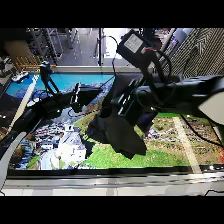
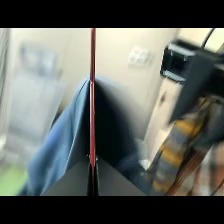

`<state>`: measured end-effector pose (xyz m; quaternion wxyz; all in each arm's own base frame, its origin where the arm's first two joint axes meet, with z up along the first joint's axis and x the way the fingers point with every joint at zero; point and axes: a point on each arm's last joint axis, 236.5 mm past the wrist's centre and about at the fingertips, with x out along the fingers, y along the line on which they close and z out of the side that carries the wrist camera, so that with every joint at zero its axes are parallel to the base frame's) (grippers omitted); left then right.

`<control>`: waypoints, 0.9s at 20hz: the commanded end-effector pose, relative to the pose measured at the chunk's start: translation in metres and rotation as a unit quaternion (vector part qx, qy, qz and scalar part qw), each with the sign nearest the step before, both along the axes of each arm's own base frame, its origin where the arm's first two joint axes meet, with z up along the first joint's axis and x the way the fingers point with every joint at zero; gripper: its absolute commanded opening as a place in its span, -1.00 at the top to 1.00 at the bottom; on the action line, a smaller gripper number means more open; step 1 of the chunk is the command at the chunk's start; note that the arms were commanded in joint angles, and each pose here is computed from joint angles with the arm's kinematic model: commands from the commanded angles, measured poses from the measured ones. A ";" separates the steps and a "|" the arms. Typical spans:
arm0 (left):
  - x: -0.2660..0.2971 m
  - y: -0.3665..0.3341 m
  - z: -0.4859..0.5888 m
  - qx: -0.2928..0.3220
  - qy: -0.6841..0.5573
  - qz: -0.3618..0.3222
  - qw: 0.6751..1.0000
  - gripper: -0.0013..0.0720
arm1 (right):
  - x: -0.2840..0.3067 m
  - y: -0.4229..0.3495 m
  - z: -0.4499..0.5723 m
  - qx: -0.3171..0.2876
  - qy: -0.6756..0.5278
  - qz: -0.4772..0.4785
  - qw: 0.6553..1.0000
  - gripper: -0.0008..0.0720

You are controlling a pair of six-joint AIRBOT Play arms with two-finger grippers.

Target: Fold the clothes and pants, and hang the long-sleeved shirts on hangers.

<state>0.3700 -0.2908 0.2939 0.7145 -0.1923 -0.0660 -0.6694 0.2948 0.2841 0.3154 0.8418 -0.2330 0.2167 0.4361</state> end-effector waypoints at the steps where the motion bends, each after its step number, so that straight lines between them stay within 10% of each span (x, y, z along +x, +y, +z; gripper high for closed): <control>1: -0.007 0.012 0.012 -0.069 -0.031 -0.027 0.997 0.93 | -0.002 -0.024 0.034 -0.019 -0.084 -0.007 0.996 -0.44; 9: -0.012 0.013 0.005 -0.075 -0.038 -0.045 0.995 0.93 | 0.050 -0.101 0.069 -0.302 -0.315 -0.006 0.900 -0.63; 13: -0.012 0.013 0.005 -0.075 -0.038 -0.045 0.995 0.93 | 0.092 -0.066 0.018 -0.339 -0.283 0.025 0.897 -0.62; 16: -0.011 0.013 0.005 -0.075 -0.037 -0.044 0.996 0.93 | 0.128 -0.051 0.013 -0.310 -0.298 -0.004 0.903 -0.20; 18: -0.001 0.011 0.002 -0.068 -0.027 -0.025 0.997 0.45 | 0.127 -0.050 0.001 -0.298 -0.272 0.001 0.915 0.93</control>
